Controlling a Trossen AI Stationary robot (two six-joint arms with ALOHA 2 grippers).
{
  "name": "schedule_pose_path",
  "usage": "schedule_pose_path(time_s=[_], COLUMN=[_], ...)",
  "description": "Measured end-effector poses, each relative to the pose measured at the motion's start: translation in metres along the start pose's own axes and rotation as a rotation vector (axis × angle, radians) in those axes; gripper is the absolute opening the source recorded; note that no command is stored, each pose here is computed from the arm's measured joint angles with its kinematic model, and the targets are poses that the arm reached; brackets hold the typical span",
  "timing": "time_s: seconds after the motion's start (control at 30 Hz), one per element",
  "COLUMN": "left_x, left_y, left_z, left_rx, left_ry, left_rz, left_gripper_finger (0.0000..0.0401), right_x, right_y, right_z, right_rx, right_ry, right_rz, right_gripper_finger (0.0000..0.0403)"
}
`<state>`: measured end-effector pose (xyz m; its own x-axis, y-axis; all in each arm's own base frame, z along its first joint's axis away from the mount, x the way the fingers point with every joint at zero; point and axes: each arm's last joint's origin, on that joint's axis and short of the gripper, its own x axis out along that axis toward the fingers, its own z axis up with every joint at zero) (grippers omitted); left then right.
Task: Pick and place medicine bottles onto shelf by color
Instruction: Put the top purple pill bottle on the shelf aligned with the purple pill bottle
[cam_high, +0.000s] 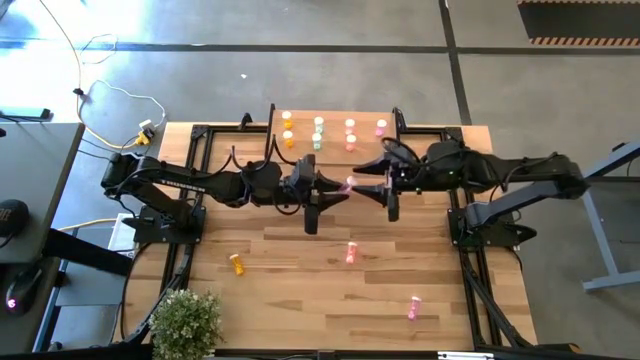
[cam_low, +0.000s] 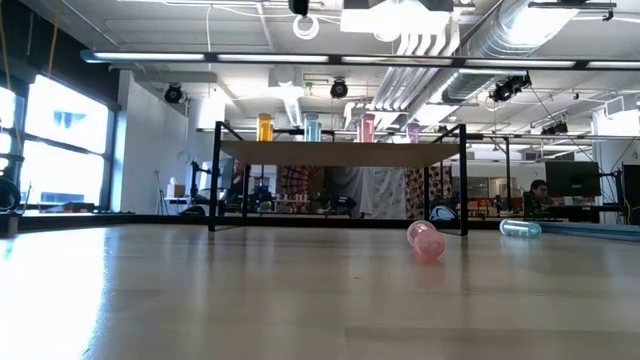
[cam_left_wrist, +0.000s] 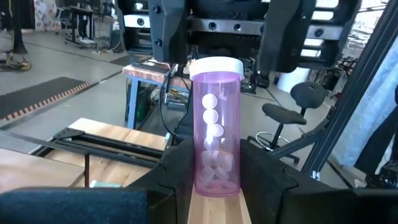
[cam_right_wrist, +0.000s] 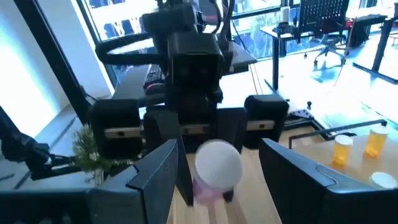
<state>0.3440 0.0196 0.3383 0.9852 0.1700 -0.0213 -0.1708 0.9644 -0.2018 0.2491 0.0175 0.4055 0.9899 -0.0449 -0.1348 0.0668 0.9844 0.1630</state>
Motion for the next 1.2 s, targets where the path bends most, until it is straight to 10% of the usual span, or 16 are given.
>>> schedule_pose_path(time_s=[1.2], left_x=[0.0000], left_y=[0.0018], left_z=[0.0004], left_rx=[0.030], left_ry=[-0.015], left_rz=[0.069], left_gripper_finger=[0.0120], right_x=[0.0119], right_y=[-0.0003], right_z=[-0.0076], right_rx=[0.073], right_ry=[0.038], right_rz=[-0.019], right_gripper_finger=[0.0105])
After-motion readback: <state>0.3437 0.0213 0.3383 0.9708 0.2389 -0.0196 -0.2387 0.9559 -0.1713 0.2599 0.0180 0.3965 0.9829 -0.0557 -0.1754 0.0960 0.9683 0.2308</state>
